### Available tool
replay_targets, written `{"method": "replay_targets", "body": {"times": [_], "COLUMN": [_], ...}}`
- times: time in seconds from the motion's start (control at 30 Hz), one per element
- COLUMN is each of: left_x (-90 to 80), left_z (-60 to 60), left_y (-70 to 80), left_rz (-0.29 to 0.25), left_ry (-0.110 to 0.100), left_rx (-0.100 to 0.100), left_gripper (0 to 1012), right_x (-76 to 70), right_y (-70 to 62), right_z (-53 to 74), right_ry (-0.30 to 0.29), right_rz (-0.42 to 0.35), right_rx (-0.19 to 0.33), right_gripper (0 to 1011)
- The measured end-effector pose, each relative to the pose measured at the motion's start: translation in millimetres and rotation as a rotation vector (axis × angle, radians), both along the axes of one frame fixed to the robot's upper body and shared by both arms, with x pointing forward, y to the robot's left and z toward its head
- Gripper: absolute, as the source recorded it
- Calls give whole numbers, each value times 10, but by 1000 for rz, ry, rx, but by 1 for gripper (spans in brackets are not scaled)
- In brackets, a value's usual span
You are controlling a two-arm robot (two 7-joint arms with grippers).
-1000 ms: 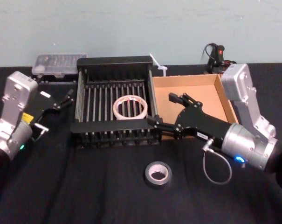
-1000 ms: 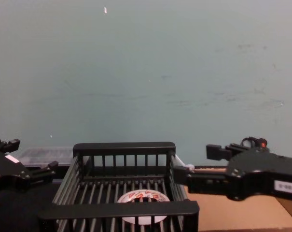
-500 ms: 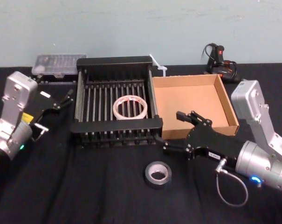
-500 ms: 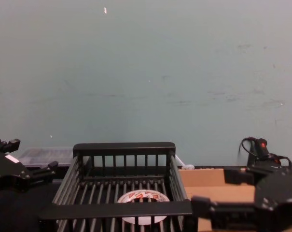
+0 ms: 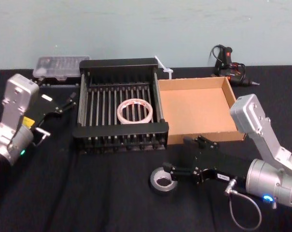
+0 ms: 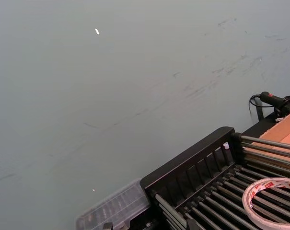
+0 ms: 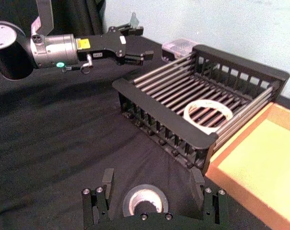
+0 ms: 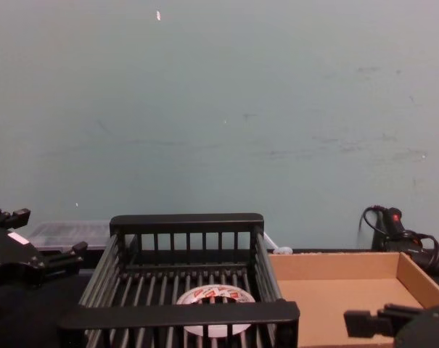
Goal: Pick up the white tape and place it into the black box , Pick up the silver tape and place it into the brown box.
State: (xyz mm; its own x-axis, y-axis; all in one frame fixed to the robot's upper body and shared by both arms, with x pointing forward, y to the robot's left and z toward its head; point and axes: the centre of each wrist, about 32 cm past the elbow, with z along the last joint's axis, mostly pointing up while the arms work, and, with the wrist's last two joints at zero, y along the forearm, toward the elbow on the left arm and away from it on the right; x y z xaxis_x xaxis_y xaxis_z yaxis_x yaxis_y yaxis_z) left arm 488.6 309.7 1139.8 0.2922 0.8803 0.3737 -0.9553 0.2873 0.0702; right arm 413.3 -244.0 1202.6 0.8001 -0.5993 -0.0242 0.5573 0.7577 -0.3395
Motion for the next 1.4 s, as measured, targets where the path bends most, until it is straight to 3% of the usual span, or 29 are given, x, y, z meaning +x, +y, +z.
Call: {"method": "replay_targets", "body": {"times": [0.3, 0.63, 1.4], "left_x": [0, 0, 0], "left_z": [0, 0, 0], "left_y": [0, 0, 0], "left_rz": [0, 0, 0], "left_ry": [0, 0, 0], "left_rx": [0, 0, 0], "left_gripper": [1001, 1001, 1001], "right_x": [4, 87, 307], "right_y": [6, -7, 85], "right_z": [-10, -133, -367], "right_ry": [45, 57, 99], "right_rz": [2, -12, 1], "right_rx": [-21, -74, -133], "right_gripper": [1000, 1000, 1000]}}
